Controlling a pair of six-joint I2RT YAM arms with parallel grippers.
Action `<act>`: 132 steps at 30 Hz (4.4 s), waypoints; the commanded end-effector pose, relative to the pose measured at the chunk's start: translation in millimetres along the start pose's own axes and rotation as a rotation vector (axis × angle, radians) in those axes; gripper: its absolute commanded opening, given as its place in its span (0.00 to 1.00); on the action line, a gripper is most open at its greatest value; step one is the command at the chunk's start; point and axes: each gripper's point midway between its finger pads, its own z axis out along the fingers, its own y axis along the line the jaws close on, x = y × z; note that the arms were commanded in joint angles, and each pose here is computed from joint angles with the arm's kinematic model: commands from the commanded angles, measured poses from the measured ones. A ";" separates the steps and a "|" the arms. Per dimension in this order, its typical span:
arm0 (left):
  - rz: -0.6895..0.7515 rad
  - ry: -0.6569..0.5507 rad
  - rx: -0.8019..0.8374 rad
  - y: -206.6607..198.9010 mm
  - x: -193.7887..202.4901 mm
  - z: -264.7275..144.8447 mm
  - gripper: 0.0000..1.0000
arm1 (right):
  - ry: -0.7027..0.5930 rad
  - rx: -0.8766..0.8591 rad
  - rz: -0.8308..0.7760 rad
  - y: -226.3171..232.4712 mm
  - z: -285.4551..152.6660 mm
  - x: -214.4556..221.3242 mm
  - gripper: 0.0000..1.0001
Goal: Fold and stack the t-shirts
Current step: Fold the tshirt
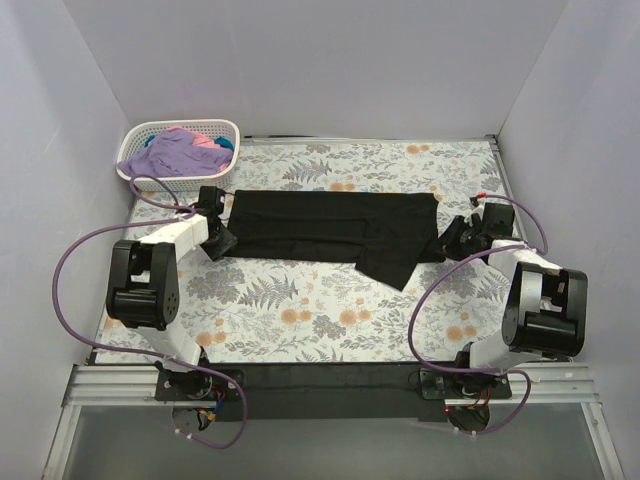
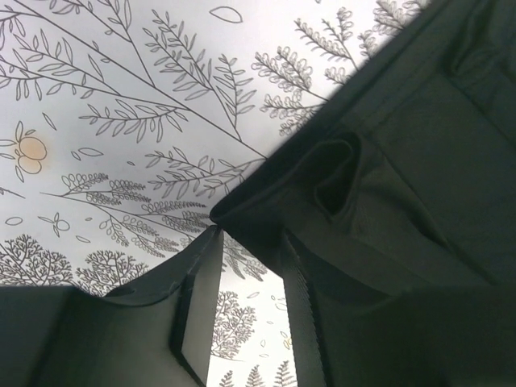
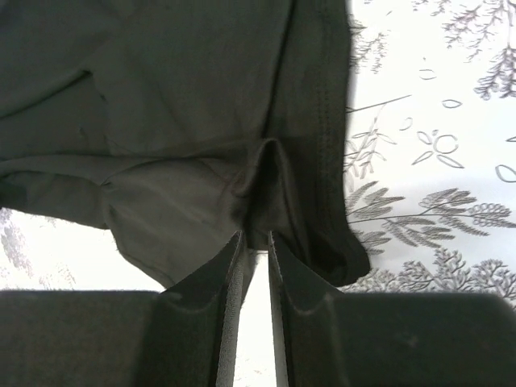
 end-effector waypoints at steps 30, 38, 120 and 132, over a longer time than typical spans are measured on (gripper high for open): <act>-0.018 -0.138 0.027 28.8 -10.9 -47.8 0.61 | -0.040 0.225 -0.184 3.7 -24.0 48.0 0.41; 0.076 -0.157 0.063 26.7 5.8 -47.3 0.61 | 0.029 0.335 -0.324 17.4 -13.1 91.4 0.42; -0.002 -0.035 0.129 -50.2 -13.7 -37.5 0.32 | 0.014 -0.016 -0.228 61.1 22.9 -4.5 0.37; -0.128 -0.031 0.181 -68.2 -11.5 -19.3 0.56 | 0.034 -0.054 -0.238 58.0 18.7 6.6 0.37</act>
